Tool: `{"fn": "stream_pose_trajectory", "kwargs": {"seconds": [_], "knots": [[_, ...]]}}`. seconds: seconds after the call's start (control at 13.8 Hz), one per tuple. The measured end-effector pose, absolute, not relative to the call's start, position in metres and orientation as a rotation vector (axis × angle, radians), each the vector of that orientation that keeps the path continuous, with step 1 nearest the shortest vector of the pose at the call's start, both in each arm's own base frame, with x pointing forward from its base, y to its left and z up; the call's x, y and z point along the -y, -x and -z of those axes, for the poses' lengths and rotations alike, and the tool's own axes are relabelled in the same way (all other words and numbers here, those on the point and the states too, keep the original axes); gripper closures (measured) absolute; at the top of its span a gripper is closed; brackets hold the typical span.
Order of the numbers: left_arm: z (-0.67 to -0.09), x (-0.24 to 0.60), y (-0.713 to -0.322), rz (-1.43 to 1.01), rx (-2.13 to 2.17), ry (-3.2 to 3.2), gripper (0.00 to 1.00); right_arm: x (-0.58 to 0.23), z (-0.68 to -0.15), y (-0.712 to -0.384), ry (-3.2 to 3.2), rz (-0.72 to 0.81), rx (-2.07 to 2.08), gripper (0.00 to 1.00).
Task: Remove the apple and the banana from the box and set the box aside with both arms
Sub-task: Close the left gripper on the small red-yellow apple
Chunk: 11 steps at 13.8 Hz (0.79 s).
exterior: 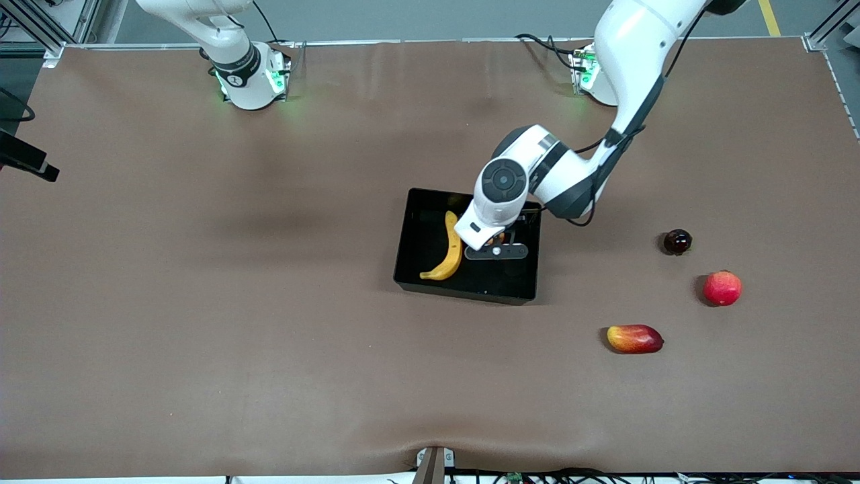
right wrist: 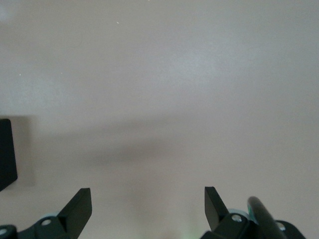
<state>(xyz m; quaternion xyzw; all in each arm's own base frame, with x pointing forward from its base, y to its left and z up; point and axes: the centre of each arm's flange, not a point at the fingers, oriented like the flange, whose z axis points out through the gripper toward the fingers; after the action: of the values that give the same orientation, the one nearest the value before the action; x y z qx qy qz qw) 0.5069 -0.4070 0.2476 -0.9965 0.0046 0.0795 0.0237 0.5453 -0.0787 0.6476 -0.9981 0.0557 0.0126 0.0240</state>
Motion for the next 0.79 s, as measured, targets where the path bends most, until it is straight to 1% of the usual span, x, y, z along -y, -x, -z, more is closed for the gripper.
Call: {"fn": "stream_pose_trajectory", "kwargs": {"seconds": [0.07,0.14,0.22,0.29,0.36,0.43,0.65,0.79], "knots": [[-0.234,0.407,-0.504,-0.249,-0.031,3.078,0.00,0.078,-0.647,-0.545,3.098,-0.039,-0.122,0.00],[-0.223,0.406,-0.500,-0.245,-0.053,3.067,0.04,0.079,-0.647,-0.545,3.106,-0.040,-0.076,0.00],[-0.213,0.403,-0.496,-0.245,-0.073,3.053,0.05,0.080,-0.647,-0.545,3.108,-0.040,-0.052,0.00],[-0.206,0.401,-0.492,-0.252,-0.086,3.041,0.13,0.081,-0.647,-0.545,3.108,-0.040,-0.041,0.00],[-0.203,0.400,-0.490,-0.256,-0.091,3.036,0.26,0.083,-0.647,-0.545,3.108,-0.041,-0.042,0.00],[-0.204,0.401,-0.491,-0.252,-0.091,3.038,0.34,0.084,-0.645,-0.546,3.108,-0.048,-0.044,0.00],[-0.228,0.398,-0.505,-0.189,-0.059,3.062,0.34,0.083,-0.628,-0.555,3.109,-0.093,-0.045,0.00],[-0.272,0.387,-0.526,-0.105,-0.004,3.079,0.34,0.083,-0.623,-0.559,3.109,-0.105,-0.044,0.00]]}}
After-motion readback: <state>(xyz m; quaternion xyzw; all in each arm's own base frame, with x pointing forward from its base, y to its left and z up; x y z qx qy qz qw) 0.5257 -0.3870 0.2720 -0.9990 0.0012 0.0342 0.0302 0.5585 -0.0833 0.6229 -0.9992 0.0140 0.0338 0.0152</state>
